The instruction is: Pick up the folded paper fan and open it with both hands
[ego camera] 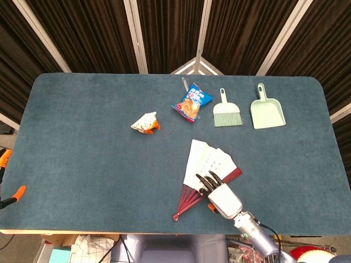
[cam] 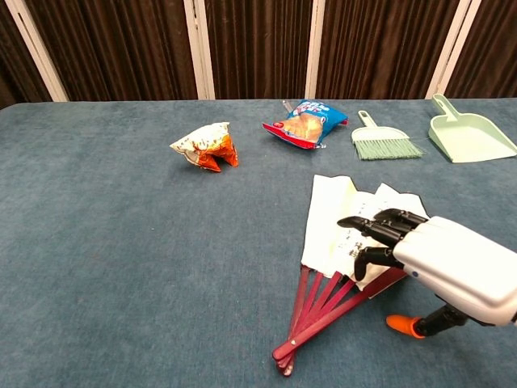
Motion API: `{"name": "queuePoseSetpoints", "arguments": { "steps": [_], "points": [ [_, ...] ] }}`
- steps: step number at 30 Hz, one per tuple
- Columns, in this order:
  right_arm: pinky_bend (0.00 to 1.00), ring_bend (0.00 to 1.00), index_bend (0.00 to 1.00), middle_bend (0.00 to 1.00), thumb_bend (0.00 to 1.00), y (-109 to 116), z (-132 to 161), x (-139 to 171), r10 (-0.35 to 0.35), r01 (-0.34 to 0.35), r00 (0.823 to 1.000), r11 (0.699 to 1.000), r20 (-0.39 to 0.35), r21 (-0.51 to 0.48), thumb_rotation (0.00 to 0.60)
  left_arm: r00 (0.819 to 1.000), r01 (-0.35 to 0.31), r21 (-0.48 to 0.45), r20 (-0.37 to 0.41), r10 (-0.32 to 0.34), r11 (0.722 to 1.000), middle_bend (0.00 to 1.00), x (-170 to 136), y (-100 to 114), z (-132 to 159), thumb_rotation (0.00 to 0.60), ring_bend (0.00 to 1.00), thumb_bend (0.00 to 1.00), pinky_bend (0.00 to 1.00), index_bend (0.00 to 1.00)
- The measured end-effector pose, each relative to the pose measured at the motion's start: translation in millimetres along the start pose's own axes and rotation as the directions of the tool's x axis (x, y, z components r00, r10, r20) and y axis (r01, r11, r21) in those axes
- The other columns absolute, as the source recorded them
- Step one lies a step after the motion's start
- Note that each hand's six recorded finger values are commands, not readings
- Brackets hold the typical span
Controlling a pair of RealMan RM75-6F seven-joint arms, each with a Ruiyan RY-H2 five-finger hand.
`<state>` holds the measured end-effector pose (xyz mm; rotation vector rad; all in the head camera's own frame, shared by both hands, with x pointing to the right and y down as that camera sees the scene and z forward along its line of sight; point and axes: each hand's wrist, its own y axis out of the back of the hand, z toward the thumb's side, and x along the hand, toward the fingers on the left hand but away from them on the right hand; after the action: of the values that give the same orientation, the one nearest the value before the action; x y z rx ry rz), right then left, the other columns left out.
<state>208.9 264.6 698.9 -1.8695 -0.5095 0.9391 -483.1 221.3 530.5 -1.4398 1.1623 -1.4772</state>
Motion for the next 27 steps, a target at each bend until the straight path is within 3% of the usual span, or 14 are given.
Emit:
{"name": "queuePoseSetpoints", "arguments": {
  "steps": [14,27],
  "points": [
    [0.14,0.20,0.52,0.09,0.38,0,5,-15,-0.007,0.007,1.000,1.000,-0.014,0.006,0.600,1.000,0.013,0.015,0.000,-0.013,1.000,0.04,3,-5,2,0.600,0.00,0.33,0.08,0.05],
    [0.15,0.21,0.54,0.09,0.40,2,2,-15,-0.010,0.011,1.000,1.000,-0.017,0.015,0.600,1.000,0.018,0.021,0.006,-0.018,1.000,0.04,2,-7,5,0.600,0.00,0.33,0.08,0.05]
  ]
}}
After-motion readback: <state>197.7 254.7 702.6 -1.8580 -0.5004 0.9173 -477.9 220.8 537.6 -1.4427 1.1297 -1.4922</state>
